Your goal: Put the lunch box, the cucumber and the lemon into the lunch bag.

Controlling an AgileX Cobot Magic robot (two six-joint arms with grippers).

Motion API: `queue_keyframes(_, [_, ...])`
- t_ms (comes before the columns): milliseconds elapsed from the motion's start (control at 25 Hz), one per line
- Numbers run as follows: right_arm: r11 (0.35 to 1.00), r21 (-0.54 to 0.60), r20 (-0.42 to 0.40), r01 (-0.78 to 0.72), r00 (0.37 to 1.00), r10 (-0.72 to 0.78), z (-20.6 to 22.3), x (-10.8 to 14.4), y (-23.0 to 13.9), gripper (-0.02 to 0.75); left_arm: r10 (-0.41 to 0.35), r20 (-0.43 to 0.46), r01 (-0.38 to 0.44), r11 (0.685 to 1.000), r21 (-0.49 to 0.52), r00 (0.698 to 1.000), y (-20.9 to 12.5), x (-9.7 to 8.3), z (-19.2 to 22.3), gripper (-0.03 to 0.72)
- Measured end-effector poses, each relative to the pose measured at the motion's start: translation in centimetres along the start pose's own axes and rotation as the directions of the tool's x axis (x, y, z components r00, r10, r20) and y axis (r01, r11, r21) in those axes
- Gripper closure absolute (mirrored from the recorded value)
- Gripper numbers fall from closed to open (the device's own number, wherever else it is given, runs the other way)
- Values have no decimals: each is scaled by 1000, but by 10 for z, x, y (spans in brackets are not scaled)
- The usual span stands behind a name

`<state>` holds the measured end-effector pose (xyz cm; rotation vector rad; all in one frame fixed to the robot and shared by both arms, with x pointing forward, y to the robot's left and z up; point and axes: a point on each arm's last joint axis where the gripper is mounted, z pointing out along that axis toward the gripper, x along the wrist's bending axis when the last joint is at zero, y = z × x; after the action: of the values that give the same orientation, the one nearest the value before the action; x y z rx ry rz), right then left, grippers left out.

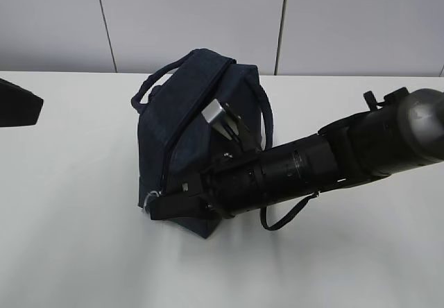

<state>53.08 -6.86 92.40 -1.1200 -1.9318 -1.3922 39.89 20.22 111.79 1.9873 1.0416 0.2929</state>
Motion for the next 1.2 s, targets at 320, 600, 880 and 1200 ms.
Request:
queue_keyframes(320, [998, -22, -18, 65, 998, -65, -12, 24, 11, 738, -3, 2, 3, 1000, 3, 1000, 0, 0, 1, 449])
queue_keyframes(600, [996, -41, -26, 74, 997, -75, -17, 35, 16, 738, -18, 11, 17, 1000, 18, 1000, 0, 1, 6, 449])
queue_keyframes(880, [993, -82, -39, 88, 995, -92, -24, 47, 22, 738, -30, 22, 29, 997, 67, 999, -2, 3, 14, 449])
queue_keyframes(1200, [987, -110, -41, 119, 991, -124, -28, 57, 32, 738, -32, 24, 30, 997, 75, 999, -3, 3, 15, 449])
